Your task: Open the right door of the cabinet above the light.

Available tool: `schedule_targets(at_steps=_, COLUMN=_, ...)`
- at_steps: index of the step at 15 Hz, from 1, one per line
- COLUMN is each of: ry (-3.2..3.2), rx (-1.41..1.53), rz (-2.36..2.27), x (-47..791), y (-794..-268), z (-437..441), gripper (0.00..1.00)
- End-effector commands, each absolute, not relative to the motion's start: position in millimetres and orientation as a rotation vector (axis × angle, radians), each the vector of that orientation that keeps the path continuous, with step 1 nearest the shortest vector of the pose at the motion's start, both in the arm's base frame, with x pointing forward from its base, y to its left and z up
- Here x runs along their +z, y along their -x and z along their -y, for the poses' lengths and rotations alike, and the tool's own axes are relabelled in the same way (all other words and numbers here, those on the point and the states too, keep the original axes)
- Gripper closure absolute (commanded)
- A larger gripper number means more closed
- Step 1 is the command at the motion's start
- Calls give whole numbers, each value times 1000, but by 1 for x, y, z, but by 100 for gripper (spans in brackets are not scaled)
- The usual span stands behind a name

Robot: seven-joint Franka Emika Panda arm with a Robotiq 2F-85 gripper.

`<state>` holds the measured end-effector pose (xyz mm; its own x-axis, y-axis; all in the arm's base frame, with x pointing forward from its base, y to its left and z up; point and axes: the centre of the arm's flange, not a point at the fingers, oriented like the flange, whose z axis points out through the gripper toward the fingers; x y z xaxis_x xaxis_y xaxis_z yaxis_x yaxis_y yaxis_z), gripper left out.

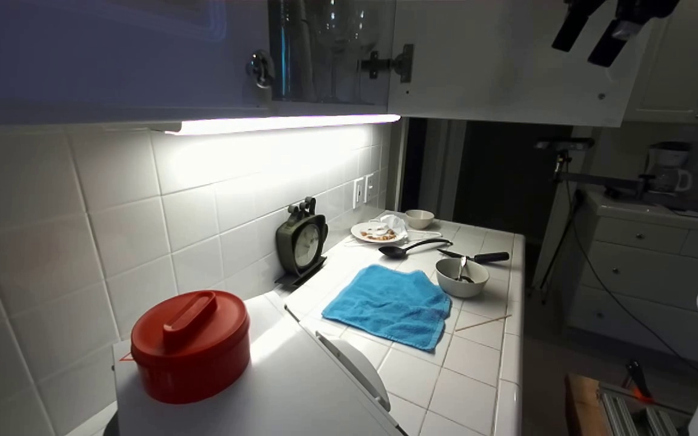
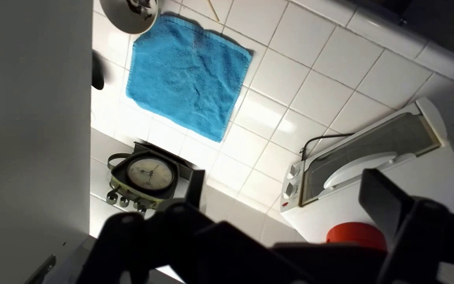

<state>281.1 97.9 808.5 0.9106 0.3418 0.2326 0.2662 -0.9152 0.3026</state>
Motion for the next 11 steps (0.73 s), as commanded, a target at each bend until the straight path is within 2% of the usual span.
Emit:
schedule_targets(at_steps=1, ry=-2827, rx=496, rz=-178, x=820, y=-303, z=-131, gripper=0)
schedule_targets(at_steps=7, ry=-2797, rx=711, rz=110, x=837, y=-295, z=-185, gripper=0)
schedule_targets(at_steps=8, ry=-2820, rx=643, rz=39, x=826, y=-292, z=-171, gripper=0)
schedule_targets(at_steps=11, ry=-2814, rx=684, rz=75, x=829, y=-287, z=-183, gripper=0)
